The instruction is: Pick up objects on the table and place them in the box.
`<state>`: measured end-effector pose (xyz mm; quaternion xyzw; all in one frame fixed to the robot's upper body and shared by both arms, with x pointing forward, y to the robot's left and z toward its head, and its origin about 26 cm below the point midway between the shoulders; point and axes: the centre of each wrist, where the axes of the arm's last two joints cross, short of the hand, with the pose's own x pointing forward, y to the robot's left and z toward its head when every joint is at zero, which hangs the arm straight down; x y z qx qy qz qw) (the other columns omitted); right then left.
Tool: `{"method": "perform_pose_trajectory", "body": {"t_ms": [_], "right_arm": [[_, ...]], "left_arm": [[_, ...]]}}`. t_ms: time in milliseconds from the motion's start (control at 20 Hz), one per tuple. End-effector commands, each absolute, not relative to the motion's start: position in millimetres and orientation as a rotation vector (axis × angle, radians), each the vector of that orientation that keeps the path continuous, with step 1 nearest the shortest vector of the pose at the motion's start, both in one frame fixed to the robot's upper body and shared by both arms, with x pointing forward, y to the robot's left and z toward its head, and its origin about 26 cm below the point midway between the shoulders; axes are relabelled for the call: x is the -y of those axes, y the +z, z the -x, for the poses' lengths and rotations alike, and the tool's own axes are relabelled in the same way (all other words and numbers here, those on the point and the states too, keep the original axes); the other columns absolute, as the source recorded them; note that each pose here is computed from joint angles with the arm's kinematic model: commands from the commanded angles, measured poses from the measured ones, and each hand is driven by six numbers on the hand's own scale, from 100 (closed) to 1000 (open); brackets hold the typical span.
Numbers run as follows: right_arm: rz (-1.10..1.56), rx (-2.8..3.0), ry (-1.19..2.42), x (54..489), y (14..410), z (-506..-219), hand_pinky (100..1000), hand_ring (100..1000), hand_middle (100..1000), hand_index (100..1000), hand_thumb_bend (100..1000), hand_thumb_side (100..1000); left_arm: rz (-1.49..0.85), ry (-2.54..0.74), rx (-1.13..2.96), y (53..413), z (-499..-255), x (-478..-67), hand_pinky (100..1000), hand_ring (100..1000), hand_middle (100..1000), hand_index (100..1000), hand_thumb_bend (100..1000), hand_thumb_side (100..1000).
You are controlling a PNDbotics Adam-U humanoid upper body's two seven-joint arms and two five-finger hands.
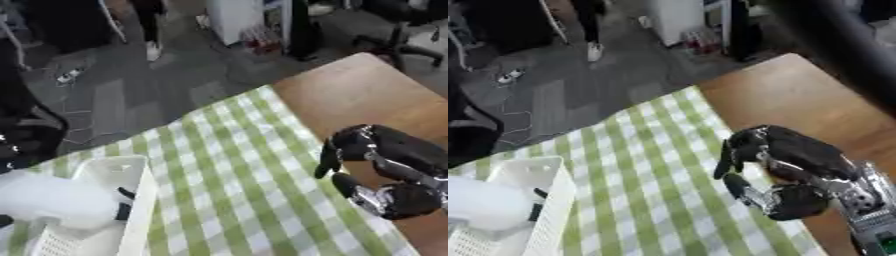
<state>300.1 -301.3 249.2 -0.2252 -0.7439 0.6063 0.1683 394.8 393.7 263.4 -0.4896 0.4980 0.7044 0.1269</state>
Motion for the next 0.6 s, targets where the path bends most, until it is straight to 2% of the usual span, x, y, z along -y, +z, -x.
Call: {"method": "perform_pose_trajectory", "body": {"t_ms": [50, 350, 400, 500, 550, 600], "right_arm": [[0.667, 2.101, 1.760, 302, 256, -297, 577, 448, 523, 650, 100, 1000], [0.661, 2.088, 1.772, 302, 255, -297, 577, 448, 523, 650, 100, 1000], [0.660, 2.081, 1.775, 302, 254, -297, 577, 449, 523, 651, 100, 1000], [0.665, 2.064, 1.775, 304, 252, -296, 578, 449, 524, 651, 100, 1000], [0.670, 2.057, 1.772, 305, 252, -296, 578, 449, 524, 651, 100, 1000], [0.674, 2.052, 1.770, 306, 251, -296, 577, 448, 523, 651, 100, 1000]], "left_arm": [[1.446, 2.006, -1.460, 300, -384, -401, 935, 895, 856, 902, 322, 1000], [1.437, 1.972, -1.530, 317, -376, -395, 945, 894, 856, 900, 314, 1000], [1.427, 1.957, -1.547, 320, -374, -394, 932, 886, 853, 895, 275, 1000], [1.380, 1.925, -1.581, 325, -365, -389, 917, 874, 851, 892, 236, 1000], [1.344, 1.906, -1.600, 327, -356, -387, 929, 883, 853, 895, 258, 1000], [1.315, 1.892, -1.617, 327, -347, -383, 897, 862, 844, 877, 142, 1000]]}}
